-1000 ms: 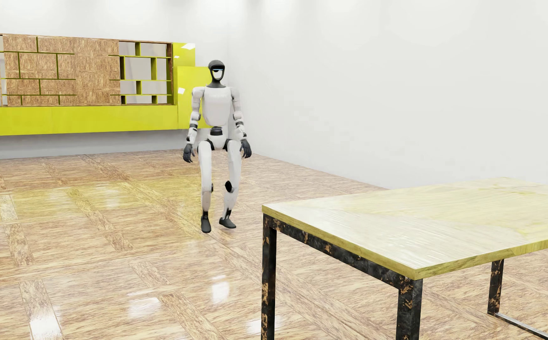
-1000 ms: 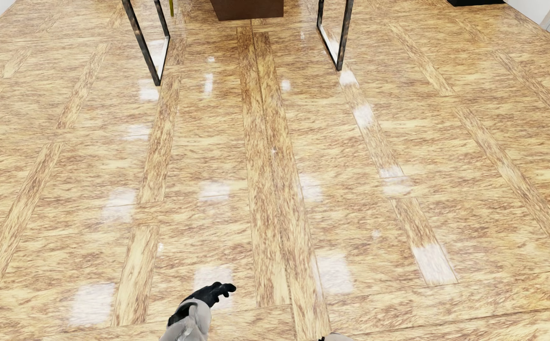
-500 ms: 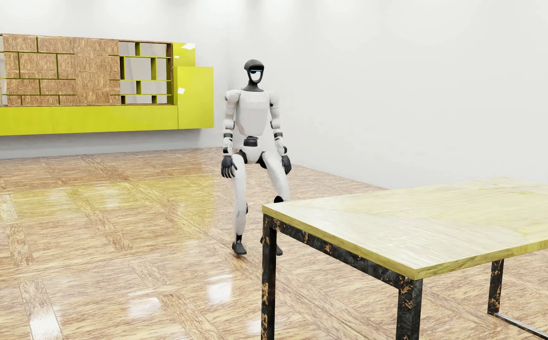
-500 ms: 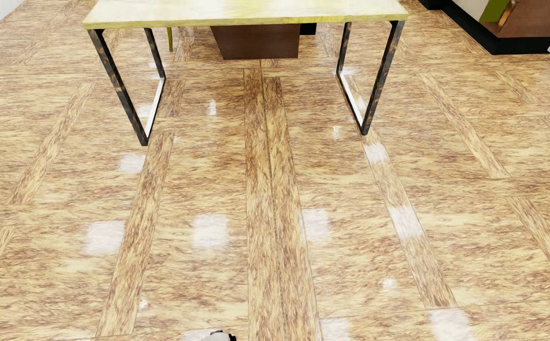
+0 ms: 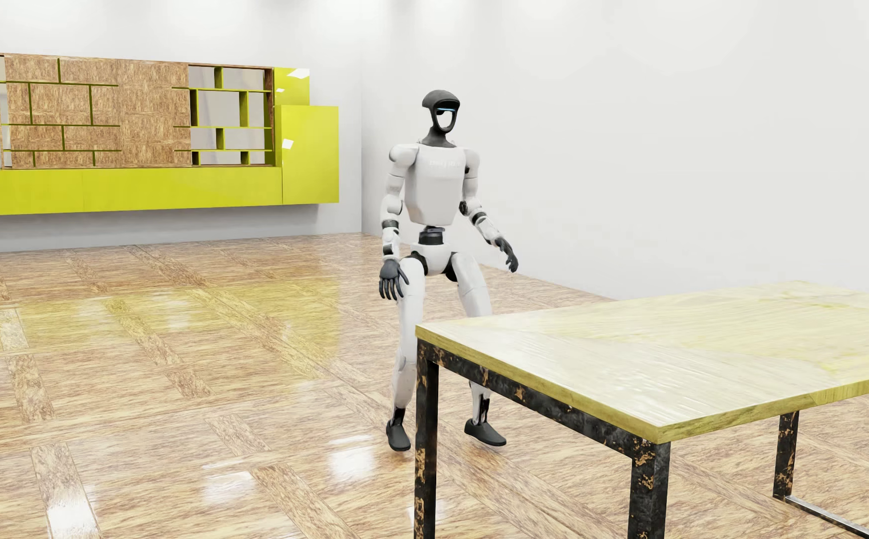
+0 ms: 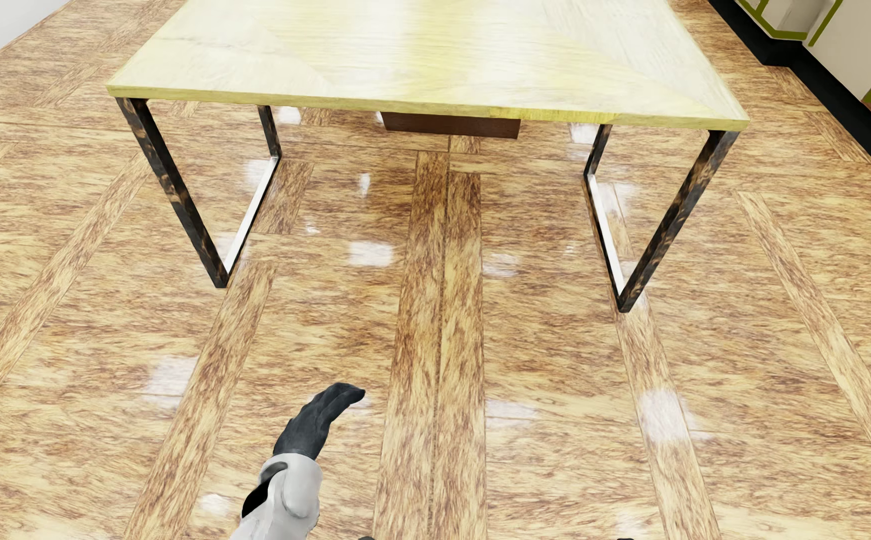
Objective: Move towards the desk
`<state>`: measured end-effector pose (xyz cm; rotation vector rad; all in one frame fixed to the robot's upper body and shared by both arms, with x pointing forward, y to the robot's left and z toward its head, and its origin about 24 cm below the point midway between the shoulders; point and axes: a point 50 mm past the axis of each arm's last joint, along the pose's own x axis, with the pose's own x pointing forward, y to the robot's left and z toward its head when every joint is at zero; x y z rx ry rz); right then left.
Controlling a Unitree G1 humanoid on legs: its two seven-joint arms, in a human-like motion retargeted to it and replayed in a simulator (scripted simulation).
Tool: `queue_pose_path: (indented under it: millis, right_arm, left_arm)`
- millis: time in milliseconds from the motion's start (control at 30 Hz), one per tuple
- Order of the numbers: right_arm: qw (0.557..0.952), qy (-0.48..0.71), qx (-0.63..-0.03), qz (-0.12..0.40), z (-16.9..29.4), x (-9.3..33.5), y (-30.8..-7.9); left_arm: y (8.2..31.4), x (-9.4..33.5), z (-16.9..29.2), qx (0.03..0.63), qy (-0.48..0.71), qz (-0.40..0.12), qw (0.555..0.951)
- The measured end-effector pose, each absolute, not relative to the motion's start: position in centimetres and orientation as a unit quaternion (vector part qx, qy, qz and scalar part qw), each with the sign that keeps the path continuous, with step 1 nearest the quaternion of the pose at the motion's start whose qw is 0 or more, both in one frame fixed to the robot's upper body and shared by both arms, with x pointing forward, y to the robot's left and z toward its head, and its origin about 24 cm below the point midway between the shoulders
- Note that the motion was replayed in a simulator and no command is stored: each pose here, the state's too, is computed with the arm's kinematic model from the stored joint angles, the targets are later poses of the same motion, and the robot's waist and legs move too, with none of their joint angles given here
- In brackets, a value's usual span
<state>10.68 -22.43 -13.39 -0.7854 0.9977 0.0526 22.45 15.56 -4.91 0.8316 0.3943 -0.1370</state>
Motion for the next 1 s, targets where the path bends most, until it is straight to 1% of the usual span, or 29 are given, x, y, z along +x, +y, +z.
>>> queue_pose_path:
  millis: [33,67,100,133,167,200,233,267,300,333,367,433,467,533,567,600,633,700,800,867,900,933,1000]
  right_arm:
    - [0.801,0.482,-0.355,0.014,-13.5,10.3,-22.8]
    - [0.795,0.5,-0.344,-0.002,-13.7,10.0,-23.0]
    - [0.787,0.518,-0.335,-0.01,-14.0,9.8,-22.7]
    - [0.778,0.532,-0.334,-0.001,-14.4,9.7,-22.2]
    - [0.769,0.539,-0.343,0.025,-14.7,9.8,-21.6]
    - [0.762,0.537,-0.358,0.063,-14.9,10.2,-21.0]
    - [0.757,0.526,-0.374,0.102,-14.9,10.7,-20.5]
    - [0.755,0.512,-0.388,0.129,-14.8,11.3,-20.2]
    - [0.758,0.497,-0.397,0.142,-14.5,12.1,-20.0]
    - [0.766,0.483,-0.401,0.139,-14.2,12.9,-19.9]
    - [0.778,0.468,-0.4,0.125,-13.8,13.8,-19.9]
    - [0.81,0.436,-0.383,0.082,-12.9,15.6,-19.8]
    - [0.826,0.421,-0.371,0.057,-12.5,16.1,-19.8]
    - [0.847,0.405,-0.345,0.009,-12.1,16.4,-20.0]
    - [0.849,0.407,-0.335,-0.007,-12.1,16.0,-20.2]
    - [0.847,0.417,-0.328,-0.014,-12.4,15.3,-20.3]
    - [0.841,0.434,-0.322,-0.015,-12.8,14.3,-20.5]
    - [0.816,0.487,-0.312,-0.008,-14.0,11.7,-20.7]
    - [0.746,0.592,-0.303,0.033,-15.9,7.2,-20.9]
    - [0.708,0.635,-0.302,0.07,-16.5,5.0,-20.8]
    - [0.701,0.642,-0.3,0.079,-16.6,4.4,-20.8]
    - [0.703,0.642,-0.297,0.08,-16.6,4.2,-20.7]
    - [0.722,0.623,-0.295,0.061,-16.3,4.6,-20.7]
  left_arm:
    - [14.2,24.1,-2.4,0.398,0.122,-0.074,0.906]
    - [13.4,25.1,-0.3,0.392,0.07,-0.072,0.915]
    - [13.2,25.5,1.0,0.38,0.041,-0.059,0.922]
    - [13.3,25.5,1.3,0.367,0.037,-0.044,0.928]
    - [13.7,25.3,0.9,0.361,0.053,-0.032,0.93]
    - [14.1,25.0,-0.2,0.372,0.084,-0.03,0.924]
    - [14.7,24.4,-1.8,0.401,0.128,-0.04,0.906]
    - [15.3,23.4,-3.9,0.437,0.184,-0.064,0.878]
    - [16.0,22.0,-6.2,0.465,0.252,-0.096,0.843]
    - [16.8,20.1,-8.6,0.475,0.326,-0.127,0.808]
    - [17.7,17.7,-10.8,0.465,0.4,-0.146,0.776]
    - [19.2,11.9,-14.2,0.414,0.532,-0.153,0.723]
    - [19.4,8.9,-15.4,0.39,0.585,-0.162,0.693]
    - [19.0,3.7,-16.7,0.361,0.653,-0.212,0.63]
    - [18.7,2.0,-17.0,0.35,0.672,-0.238,0.608]
    - [18.6,0.9,-17.1,0.338,0.683,-0.252,0.597]
    - [18.6,0.5,-17.0,0.327,0.688,-0.253,0.597]
    - [19.0,1.6,-16.9,0.329,0.676,-0.223,0.621]
    - [19.6,6.0,-16.1,0.383,0.604,-0.167,0.678]
    - [19.3,9.9,-15.0,0.402,0.542,-0.14,0.724]
    - [19.1,11.7,-14.4,0.405,0.512,-0.127,0.747]
    - [18.8,13.3,-13.7,0.407,0.482,-0.116,0.767]
    - [18.2,15.8,-12.4,0.416,0.429,-0.104,0.795]
